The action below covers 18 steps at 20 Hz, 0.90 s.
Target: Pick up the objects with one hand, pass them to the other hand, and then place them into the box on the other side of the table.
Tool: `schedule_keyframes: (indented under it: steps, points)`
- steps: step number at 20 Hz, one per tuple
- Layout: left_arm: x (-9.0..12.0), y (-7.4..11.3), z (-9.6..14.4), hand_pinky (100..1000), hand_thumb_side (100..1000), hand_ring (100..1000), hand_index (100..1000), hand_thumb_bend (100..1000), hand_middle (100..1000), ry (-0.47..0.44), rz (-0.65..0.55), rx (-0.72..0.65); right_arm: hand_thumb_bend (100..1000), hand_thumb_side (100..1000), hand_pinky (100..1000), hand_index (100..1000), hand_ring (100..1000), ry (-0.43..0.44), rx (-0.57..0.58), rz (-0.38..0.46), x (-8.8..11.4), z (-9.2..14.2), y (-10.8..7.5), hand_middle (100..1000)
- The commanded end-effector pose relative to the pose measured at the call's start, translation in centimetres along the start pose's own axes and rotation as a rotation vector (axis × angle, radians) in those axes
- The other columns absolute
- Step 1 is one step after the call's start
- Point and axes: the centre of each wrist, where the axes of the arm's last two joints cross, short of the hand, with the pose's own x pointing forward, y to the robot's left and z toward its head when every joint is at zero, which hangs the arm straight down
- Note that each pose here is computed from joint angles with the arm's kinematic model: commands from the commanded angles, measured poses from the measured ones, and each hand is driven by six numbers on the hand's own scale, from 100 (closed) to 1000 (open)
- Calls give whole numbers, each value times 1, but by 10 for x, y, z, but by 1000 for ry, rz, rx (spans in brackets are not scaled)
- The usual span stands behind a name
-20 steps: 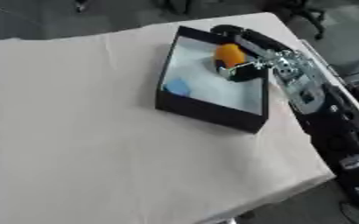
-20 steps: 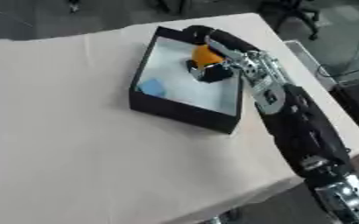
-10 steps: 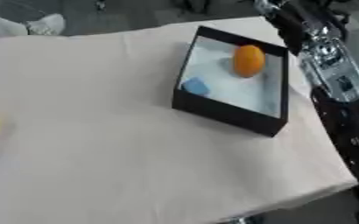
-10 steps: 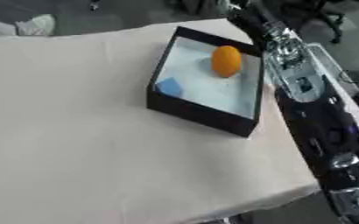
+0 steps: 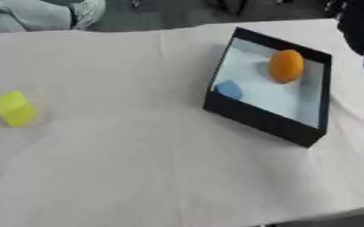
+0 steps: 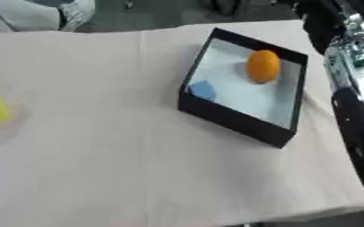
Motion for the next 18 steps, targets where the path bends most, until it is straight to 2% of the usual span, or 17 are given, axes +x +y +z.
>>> schedule_keyframes:
  steps: [1,3,7,13,14,15,16,18]
  points:
    - [-7,15,-15,912,317,826,904,593,773,44,-14,-178,100,524,1000,1000,1000,-25,-18,49,16,-1,-10,1000]
    - [-10,17,-30,920,273,844,900,672,784,64,-18,-297,100,523,1000,1000,1000,-18,-18,50,14,0,-10,1000]
    - [-15,14,-57,930,233,871,907,734,802,94,-84,-485,100,520,1000,1000,1000,-1,-15,56,12,1,-10,1000]
    - [-19,2,-85,929,146,888,906,738,808,78,-168,-712,100,518,1000,1000,1000,18,-5,68,9,2,-9,1000]
    - [-21,-1,-89,928,108,890,905,741,808,80,-178,-733,100,517,1000,1000,1000,20,-4,70,9,2,-9,1000]
    - [-22,-4,-92,926,100,891,898,702,807,86,-190,-745,100,517,1000,1000,1000,22,-3,71,8,2,-9,1000]
    - [-24,-6,-95,926,100,891,897,732,806,93,-201,-751,100,516,1000,1000,1000,24,-1,72,8,2,-9,1000]
    - [-27,-11,-101,924,100,891,878,706,802,111,-217,-761,100,518,1000,1000,1000,27,0,73,8,2,-9,1000]
